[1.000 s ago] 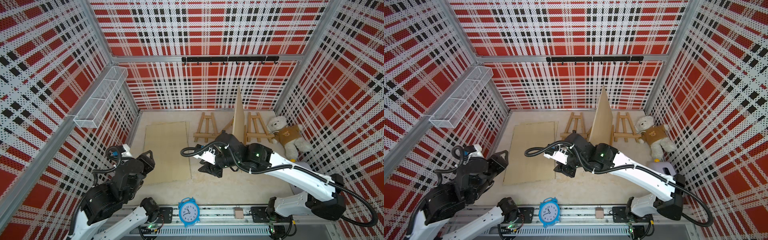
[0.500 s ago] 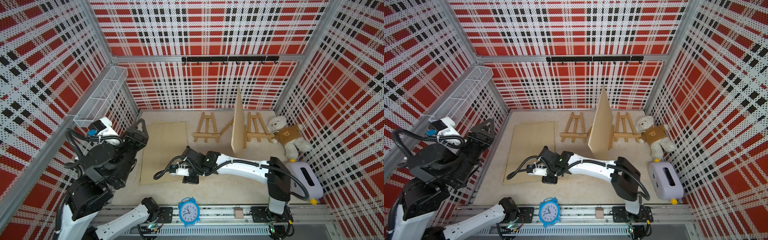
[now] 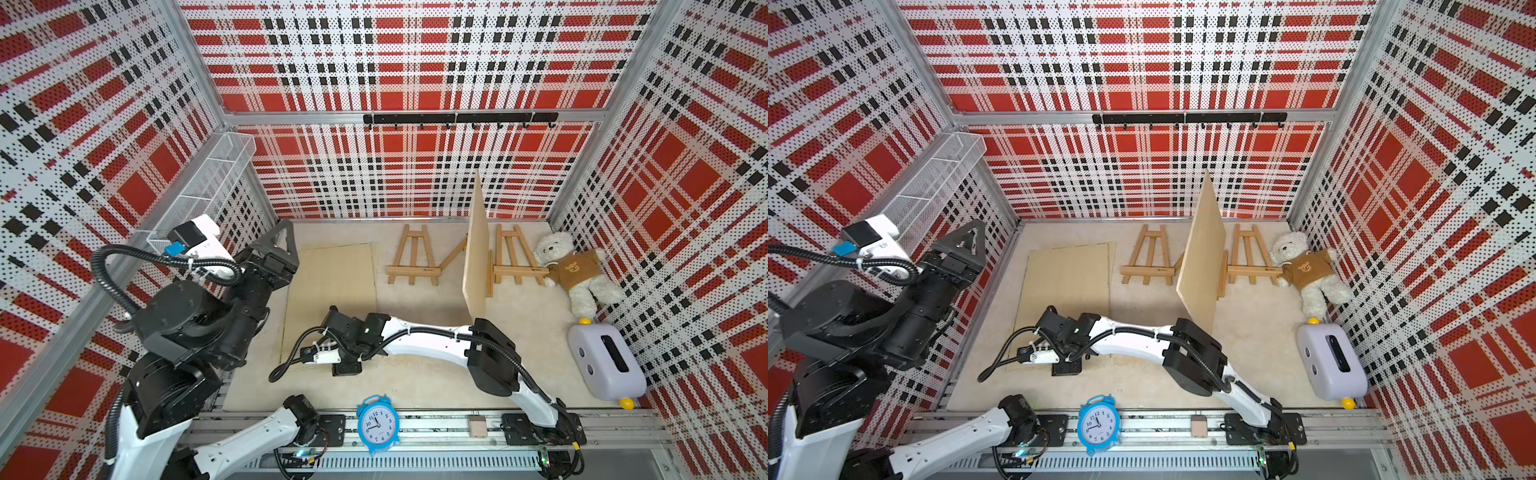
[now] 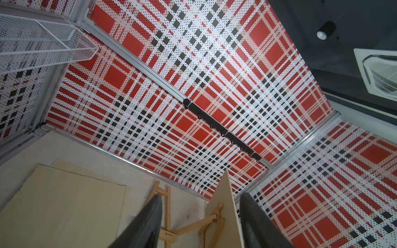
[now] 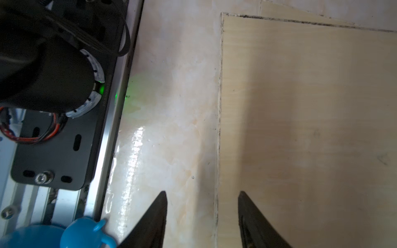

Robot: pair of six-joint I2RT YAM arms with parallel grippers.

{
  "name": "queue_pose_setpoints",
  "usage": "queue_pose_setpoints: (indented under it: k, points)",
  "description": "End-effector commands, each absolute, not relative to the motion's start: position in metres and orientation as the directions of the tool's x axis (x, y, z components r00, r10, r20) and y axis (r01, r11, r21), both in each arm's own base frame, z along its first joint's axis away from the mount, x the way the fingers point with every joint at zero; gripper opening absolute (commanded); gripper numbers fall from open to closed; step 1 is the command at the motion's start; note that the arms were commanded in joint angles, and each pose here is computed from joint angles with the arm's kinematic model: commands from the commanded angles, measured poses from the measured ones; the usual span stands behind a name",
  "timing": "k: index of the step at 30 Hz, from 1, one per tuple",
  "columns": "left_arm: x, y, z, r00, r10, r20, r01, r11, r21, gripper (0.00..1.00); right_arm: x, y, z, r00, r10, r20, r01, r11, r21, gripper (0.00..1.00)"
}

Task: Disassemble the easel
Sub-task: Adjust the drawing board.

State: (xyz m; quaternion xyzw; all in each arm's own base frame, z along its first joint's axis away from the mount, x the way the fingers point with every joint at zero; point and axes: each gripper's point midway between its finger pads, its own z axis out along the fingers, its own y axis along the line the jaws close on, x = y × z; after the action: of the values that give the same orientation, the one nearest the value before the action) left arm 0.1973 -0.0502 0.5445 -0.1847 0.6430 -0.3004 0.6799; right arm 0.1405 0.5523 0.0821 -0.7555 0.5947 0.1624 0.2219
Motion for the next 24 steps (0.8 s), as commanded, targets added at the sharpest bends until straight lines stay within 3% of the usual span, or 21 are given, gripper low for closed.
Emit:
queue_pose_setpoints:
  k: [1,17,24]
  points:
    - [0.194,-0.05,0.553,0.004,-0.654,-0.757,0.2,0.742,-0.64,0.61,0.15,0.567,0.067,0.298,-0.833,-0.466,-0.946,-0.194,-0.258,0.56]
    - [0.208,-0.074,0.55,-0.05,-0.637,-0.769,0.229,0.743,-0.629,0.62,0.181,0.595,0.044,0.276,-0.833,-0.479,-0.916,-0.076,-0.395,0.59]
    - [0.213,-0.074,0.546,-0.057,-0.633,-0.772,0.221,0.746,-0.628,0.63,0.185,0.605,0.032,0.248,-0.832,-0.497,-0.926,-0.053,-0.373,0.6]
